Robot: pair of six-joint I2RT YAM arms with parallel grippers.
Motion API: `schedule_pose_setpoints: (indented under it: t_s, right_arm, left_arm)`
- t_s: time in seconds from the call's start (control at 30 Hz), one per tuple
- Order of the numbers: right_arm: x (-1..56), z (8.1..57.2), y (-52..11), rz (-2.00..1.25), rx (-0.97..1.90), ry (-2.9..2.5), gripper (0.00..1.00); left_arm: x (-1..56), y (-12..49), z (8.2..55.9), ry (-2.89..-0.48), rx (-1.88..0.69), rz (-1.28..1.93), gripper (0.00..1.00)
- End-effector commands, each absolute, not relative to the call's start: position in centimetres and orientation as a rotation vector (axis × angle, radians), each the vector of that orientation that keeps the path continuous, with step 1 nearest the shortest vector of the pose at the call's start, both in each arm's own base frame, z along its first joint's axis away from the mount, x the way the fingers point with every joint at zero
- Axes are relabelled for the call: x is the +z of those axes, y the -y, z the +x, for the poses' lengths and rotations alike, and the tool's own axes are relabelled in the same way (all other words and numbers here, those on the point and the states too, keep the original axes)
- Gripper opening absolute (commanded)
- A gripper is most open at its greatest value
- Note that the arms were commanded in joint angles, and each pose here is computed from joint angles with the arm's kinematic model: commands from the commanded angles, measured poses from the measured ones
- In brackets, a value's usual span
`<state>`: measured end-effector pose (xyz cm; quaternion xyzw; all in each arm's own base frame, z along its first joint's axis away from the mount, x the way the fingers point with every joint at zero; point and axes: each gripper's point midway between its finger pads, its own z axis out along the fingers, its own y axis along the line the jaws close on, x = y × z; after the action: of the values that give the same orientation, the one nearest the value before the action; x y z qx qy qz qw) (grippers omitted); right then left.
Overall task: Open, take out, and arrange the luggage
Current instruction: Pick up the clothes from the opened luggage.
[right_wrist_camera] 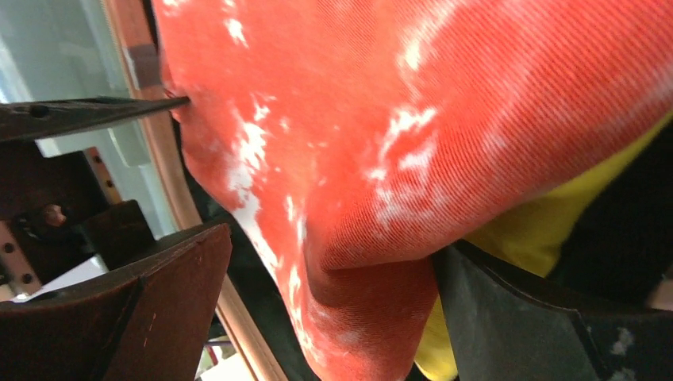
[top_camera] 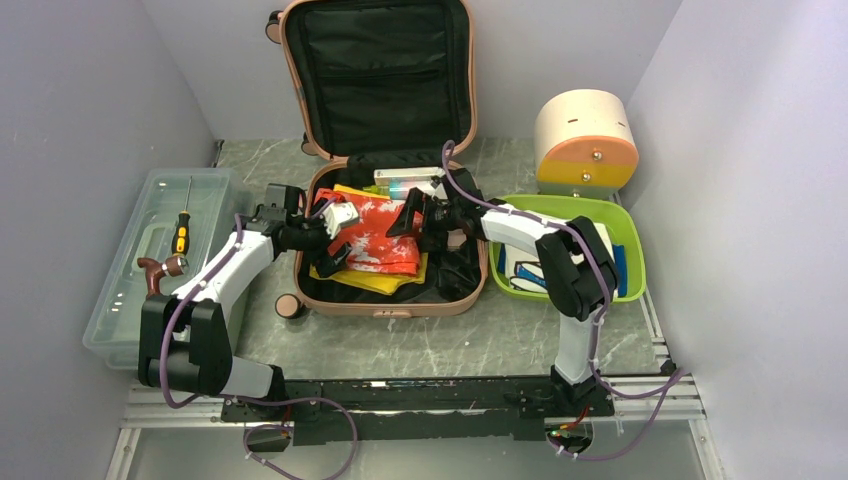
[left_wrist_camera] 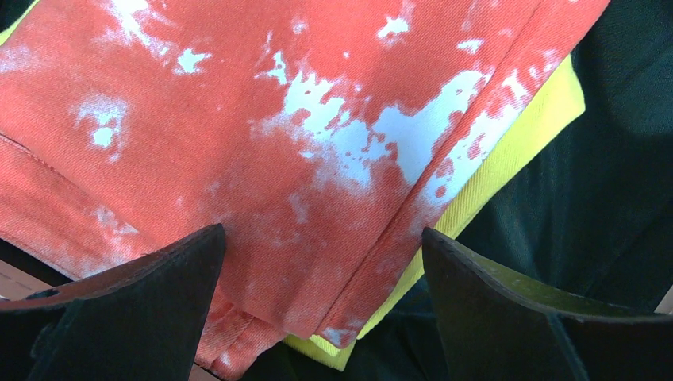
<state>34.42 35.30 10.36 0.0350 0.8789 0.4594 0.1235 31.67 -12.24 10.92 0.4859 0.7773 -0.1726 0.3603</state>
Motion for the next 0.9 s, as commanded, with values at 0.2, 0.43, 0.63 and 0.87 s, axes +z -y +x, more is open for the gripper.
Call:
schedule_pose_setpoints:
  t_s: [0.2, 0.43, 0.63, 0.87]
  right_arm:
    - [8.0, 32.1, -33.9, 0.103, 1.221, -2.669, 1.00]
    - [7.9, 33.1, -36.2, 0.126, 1.365, -2.650, 1.00]
    - [8.3, 33.5, -37.4, 0.127, 1.479, -2.613, 0.97]
    - [9.2, 33.2, -36.8, 0.142, 1.483, -2.603, 0.55]
  left_arm:
    - [10.5, 12.4, 30.5, -2.039, -0.527, 1.236, 0.99]
    - [10.7, 12.4, 30.4, -2.035, -0.524, 1.233, 0.98]
    - [10.9, 12.2, 30.5, -2.034, -0.523, 1.224, 0.98]
    - [10.9, 12.1, 30.4, -2.033, -0.527, 1.220, 0.98]
